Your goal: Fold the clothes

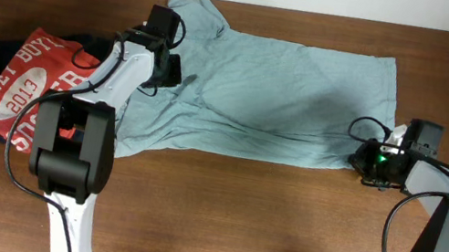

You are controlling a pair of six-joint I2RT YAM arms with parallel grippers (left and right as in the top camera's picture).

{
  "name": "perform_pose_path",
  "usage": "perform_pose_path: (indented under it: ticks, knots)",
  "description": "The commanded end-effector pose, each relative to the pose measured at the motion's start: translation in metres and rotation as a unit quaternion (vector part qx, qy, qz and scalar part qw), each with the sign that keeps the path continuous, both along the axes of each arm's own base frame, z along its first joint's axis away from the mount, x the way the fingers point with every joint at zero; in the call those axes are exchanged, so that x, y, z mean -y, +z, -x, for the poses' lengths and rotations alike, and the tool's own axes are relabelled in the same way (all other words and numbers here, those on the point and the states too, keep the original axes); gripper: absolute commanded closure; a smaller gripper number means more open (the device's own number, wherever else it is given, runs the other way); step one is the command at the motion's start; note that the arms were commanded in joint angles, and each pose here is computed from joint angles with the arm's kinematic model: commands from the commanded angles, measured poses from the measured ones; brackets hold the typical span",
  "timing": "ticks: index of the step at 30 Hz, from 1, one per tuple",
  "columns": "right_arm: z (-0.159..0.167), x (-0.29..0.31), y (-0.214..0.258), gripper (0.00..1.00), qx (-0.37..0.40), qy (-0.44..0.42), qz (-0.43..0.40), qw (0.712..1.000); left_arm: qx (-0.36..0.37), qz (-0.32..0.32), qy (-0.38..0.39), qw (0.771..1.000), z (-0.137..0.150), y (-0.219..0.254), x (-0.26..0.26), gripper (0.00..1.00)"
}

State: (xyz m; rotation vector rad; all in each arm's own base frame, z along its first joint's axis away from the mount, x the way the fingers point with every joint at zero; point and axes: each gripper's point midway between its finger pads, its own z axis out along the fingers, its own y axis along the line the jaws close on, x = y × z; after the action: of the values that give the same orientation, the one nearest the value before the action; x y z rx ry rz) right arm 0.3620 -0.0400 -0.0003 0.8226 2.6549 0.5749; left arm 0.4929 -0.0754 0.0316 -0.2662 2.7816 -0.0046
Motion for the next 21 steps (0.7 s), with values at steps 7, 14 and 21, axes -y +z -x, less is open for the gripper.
perform_pose_path:
  ticks: [7, 14, 21]
  knots:
    - [0.027, 0.004, -0.011, 0.96, -0.065, -0.007, 0.022, 0.998, 0.005, -0.009, -0.012, 1.0, -0.003, 0.003, -0.001, 0.66]
    - [0.005, 0.012, 0.024, 0.95, 0.001, 0.022, 0.058, 0.998, 0.013, 0.004, -0.117, 0.993, -0.004, 0.021, 0.024, 0.67]
    - [-0.012, -0.008, 0.052, 0.91, 0.061, 0.08, 0.015, 0.995, 0.048, 0.058, -0.288, 0.955, 0.012, 0.056, 0.103, 0.66]
